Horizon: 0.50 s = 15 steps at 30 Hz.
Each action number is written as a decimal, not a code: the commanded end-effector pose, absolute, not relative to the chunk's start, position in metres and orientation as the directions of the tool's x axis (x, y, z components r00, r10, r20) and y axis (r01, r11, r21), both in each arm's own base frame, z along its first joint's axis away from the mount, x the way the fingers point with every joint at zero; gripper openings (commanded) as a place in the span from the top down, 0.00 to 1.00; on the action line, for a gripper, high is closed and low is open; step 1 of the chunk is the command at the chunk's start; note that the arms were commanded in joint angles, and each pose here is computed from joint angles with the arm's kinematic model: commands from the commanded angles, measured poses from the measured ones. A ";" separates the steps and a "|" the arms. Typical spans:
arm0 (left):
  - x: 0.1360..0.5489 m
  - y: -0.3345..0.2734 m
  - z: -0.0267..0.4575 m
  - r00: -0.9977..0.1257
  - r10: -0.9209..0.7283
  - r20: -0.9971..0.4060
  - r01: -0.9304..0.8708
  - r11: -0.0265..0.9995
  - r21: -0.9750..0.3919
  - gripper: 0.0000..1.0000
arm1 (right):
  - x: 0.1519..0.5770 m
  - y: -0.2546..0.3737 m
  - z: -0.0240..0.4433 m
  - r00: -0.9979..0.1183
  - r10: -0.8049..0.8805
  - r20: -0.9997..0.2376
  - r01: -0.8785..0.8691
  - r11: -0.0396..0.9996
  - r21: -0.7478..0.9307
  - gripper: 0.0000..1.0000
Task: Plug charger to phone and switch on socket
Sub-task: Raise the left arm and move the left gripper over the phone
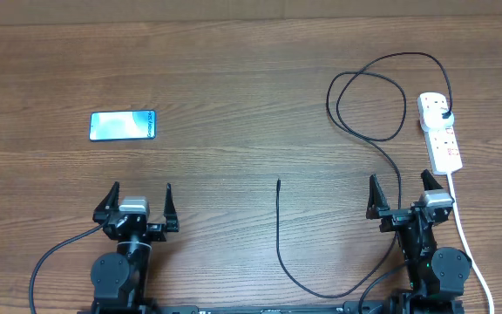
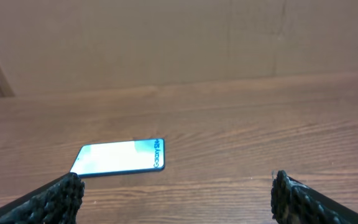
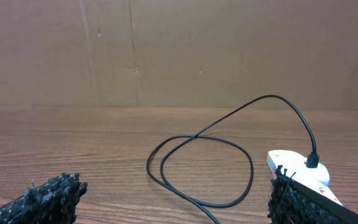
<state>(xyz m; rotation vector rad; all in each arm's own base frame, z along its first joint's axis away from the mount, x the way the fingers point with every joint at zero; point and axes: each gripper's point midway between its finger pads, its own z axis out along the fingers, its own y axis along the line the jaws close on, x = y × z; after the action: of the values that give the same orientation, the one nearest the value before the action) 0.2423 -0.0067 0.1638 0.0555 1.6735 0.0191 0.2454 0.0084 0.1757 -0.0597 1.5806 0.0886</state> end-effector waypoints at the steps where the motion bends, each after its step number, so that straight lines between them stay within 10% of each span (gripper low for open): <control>1: 0.235 0.003 0.200 -0.050 0.017 -0.999 -0.033 0.999 0.018 0.00 | 0.245 0.007 0.174 -0.008 0.013 -1.000 -0.089 0.996 0.014 0.00; 15: 0.250 0.011 0.249 -0.121 -0.079 -0.989 -0.088 0.994 -0.068 0.00 | 0.245 0.007 0.174 -0.008 0.013 -1.000 -0.089 0.996 0.014 0.00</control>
<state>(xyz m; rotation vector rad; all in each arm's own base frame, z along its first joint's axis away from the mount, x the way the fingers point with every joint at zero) 0.2440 0.0060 0.2305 -0.0585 1.6953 0.0300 0.2454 0.0083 0.1758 -0.0595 1.5802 0.0883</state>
